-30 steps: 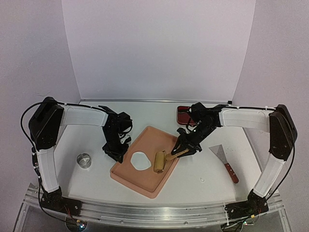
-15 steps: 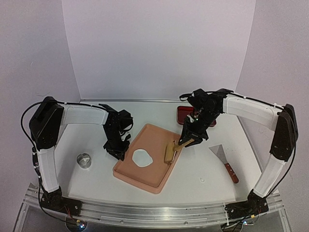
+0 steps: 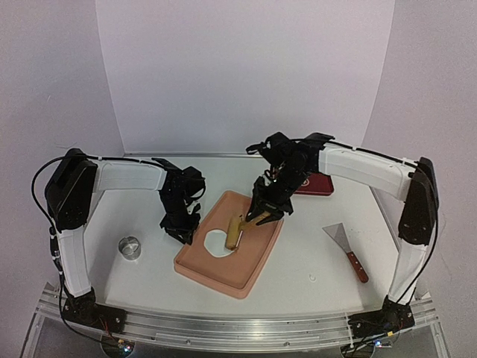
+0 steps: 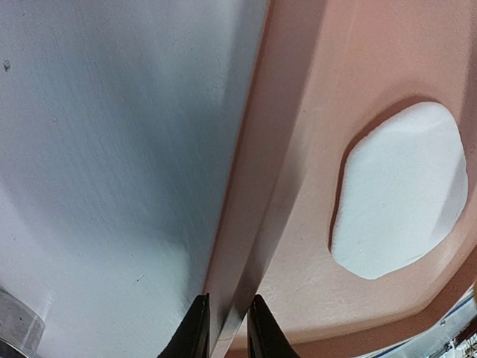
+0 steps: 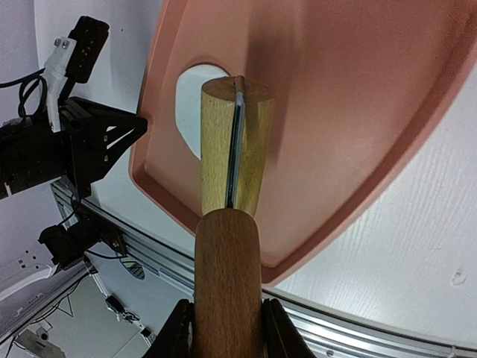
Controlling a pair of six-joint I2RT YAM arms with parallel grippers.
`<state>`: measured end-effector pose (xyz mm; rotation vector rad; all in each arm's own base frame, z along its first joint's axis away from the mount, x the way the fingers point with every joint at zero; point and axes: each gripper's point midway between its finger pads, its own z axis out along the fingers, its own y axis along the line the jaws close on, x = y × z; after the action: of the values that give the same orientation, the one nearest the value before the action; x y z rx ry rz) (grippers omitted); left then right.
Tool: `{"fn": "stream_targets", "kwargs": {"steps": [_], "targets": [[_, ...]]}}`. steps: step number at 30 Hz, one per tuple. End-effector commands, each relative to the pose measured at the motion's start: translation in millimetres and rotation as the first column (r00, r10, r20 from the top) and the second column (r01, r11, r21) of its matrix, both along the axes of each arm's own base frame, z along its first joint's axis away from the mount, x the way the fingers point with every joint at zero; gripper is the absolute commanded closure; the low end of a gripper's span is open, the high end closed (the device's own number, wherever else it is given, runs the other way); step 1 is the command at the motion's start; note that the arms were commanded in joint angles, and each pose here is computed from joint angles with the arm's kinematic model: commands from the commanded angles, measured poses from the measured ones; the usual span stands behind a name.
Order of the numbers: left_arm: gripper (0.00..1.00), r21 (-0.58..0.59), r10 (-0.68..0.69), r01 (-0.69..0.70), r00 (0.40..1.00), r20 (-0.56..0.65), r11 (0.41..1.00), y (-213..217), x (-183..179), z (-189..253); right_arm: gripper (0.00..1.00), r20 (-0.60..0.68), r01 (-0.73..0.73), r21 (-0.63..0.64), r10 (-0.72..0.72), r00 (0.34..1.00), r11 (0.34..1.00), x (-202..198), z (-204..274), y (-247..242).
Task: Roll out the dumpling wrappers from the dough
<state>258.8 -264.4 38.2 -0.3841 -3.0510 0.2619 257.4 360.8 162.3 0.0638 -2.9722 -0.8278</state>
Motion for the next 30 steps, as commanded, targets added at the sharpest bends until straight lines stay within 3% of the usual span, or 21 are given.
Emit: {"fn": "stream_targets", "kwargs": {"steps": [1,10,18,22,30], "targets": [[0.81,-0.013,0.021,-0.021,1.000,0.010,1.000,0,2,4,1.00,-0.001,0.013,0.078,-0.013,1.000,0.997,14,-2,37],[0.85,-0.016,0.017,-0.017,1.000,0.005,1.000,1,-1,3,1.00,-0.046,-0.024,0.095,0.029,0.999,0.995,16,-23,70],[0.86,-0.021,0.021,-0.021,1.000,0.004,1.000,2,-3,1,1.00,-0.119,-0.040,-0.011,0.039,0.992,0.999,10,-84,60],[0.87,-0.014,0.021,-0.021,1.000,0.001,1.000,4,-4,0,1.00,-0.149,-0.051,-0.103,0.036,0.988,0.993,2,-121,37],[0.88,0.018,0.028,-0.028,1.000,0.000,0.999,14,-10,-3,1.00,-0.215,-0.005,-0.262,-0.053,0.975,0.965,-10,-158,-55]]}}
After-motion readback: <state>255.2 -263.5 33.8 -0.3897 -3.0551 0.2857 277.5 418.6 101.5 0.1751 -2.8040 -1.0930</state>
